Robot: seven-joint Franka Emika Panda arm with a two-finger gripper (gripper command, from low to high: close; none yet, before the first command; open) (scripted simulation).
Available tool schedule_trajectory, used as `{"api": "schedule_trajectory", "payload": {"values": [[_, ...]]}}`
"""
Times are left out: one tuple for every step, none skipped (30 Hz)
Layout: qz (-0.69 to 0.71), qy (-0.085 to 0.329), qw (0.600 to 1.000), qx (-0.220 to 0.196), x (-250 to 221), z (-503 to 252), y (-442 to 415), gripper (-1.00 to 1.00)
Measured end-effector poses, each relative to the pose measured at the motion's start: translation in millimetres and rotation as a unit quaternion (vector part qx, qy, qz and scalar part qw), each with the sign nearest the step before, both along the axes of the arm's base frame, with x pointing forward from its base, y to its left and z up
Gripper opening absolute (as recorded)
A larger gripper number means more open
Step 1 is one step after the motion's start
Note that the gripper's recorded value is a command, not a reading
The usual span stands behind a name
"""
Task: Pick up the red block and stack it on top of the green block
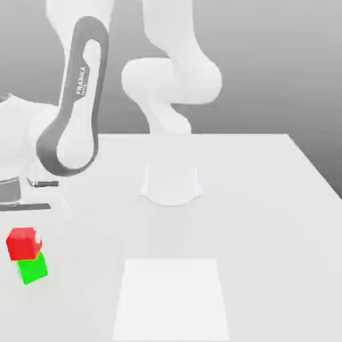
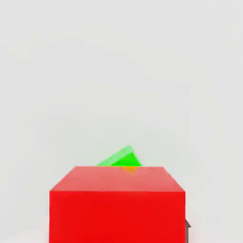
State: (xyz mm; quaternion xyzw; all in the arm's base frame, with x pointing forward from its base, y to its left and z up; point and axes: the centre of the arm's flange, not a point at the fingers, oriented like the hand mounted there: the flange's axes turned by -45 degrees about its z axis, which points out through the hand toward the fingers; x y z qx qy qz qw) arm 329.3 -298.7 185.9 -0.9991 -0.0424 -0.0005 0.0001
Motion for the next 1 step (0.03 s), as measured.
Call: {"api": "schedule_trajectory", "payload": {"values": [[0.000,0.000,1.000,0.000,0.0,0.0,0.0,1.00]]}}
